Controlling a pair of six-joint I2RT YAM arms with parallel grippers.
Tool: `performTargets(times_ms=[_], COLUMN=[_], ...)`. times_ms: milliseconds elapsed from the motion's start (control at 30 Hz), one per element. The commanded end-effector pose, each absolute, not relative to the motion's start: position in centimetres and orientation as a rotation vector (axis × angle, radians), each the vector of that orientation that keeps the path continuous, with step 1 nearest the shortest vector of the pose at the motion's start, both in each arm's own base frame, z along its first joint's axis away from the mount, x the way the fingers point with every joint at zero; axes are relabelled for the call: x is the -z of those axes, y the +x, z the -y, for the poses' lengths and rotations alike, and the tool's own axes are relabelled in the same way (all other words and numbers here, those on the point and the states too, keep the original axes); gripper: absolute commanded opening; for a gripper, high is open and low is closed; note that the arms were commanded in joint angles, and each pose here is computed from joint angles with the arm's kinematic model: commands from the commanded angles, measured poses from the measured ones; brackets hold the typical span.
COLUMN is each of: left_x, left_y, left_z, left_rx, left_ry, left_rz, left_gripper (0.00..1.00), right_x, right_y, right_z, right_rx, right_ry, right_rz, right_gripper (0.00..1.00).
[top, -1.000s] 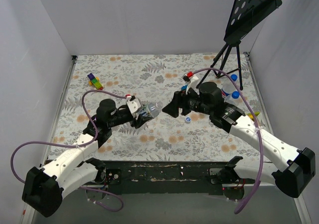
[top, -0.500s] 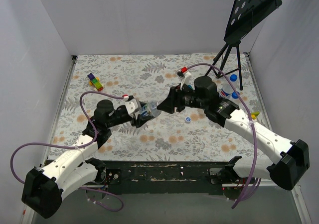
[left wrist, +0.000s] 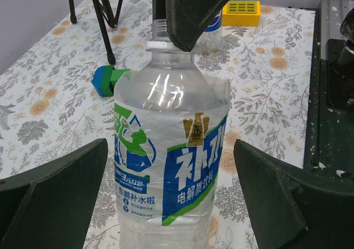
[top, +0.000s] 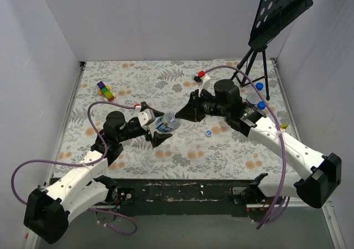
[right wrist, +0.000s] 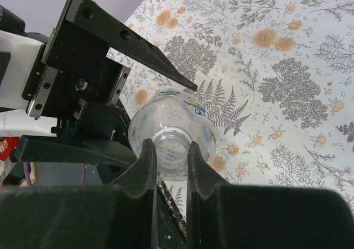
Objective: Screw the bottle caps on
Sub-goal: Pick up the plastic bottle at the center of the board.
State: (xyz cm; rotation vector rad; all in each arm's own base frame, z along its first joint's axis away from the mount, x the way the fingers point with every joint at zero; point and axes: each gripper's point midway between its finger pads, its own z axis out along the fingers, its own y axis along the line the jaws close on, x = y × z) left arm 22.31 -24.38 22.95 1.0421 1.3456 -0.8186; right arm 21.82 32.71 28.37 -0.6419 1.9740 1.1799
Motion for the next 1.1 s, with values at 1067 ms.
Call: performTargets(times_ms=[1067], left_x=[-22.2], left_y=[21.9], left_z=[25.4], left_rx=[0.913], left_ry=[1.052], left_rz=[-1.398], left_gripper=[0.7], right_x=[-29.7], right_y=[19.7], right_z=[-35.3], right_rx=[-0.894], right_ry=[-1.022], right_rz=[-1.937], right_gripper=[0.01])
